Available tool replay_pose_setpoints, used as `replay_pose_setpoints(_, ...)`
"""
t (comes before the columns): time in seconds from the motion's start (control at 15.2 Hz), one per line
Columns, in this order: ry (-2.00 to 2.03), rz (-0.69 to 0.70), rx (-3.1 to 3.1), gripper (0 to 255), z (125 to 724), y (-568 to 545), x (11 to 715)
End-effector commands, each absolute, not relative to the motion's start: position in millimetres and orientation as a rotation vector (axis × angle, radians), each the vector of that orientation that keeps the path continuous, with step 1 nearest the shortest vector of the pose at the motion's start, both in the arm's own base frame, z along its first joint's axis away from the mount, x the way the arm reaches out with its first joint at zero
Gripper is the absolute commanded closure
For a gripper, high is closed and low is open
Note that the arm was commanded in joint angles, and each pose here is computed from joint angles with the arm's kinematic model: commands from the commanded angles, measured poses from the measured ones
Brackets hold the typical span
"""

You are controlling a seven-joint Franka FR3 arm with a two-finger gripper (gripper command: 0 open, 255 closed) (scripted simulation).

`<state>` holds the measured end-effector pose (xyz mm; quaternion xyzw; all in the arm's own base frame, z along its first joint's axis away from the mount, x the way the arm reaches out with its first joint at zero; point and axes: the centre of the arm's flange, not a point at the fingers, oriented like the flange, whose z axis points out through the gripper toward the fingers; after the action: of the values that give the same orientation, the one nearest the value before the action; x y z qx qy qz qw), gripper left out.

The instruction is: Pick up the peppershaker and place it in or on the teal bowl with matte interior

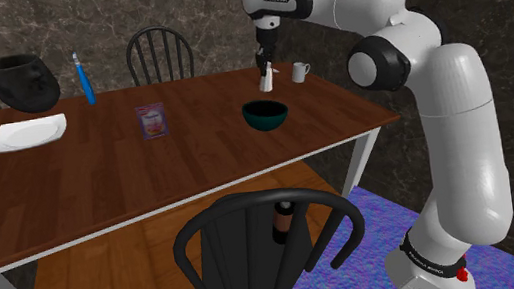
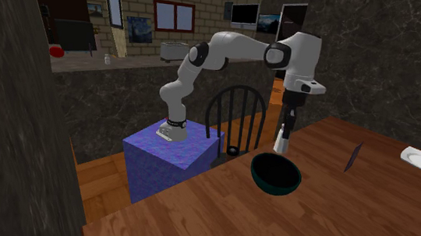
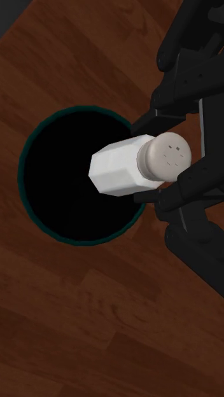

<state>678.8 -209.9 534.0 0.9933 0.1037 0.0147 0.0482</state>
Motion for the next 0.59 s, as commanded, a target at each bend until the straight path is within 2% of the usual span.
replay_pose_setpoints(0.0, 0.315, 0.045, 3.028, 255, 524.4, -208.5, 679.3)
replay_pose_setpoints(0.53, 0.315, 0.045, 3.028, 255, 482.2, -208.5, 679.3)
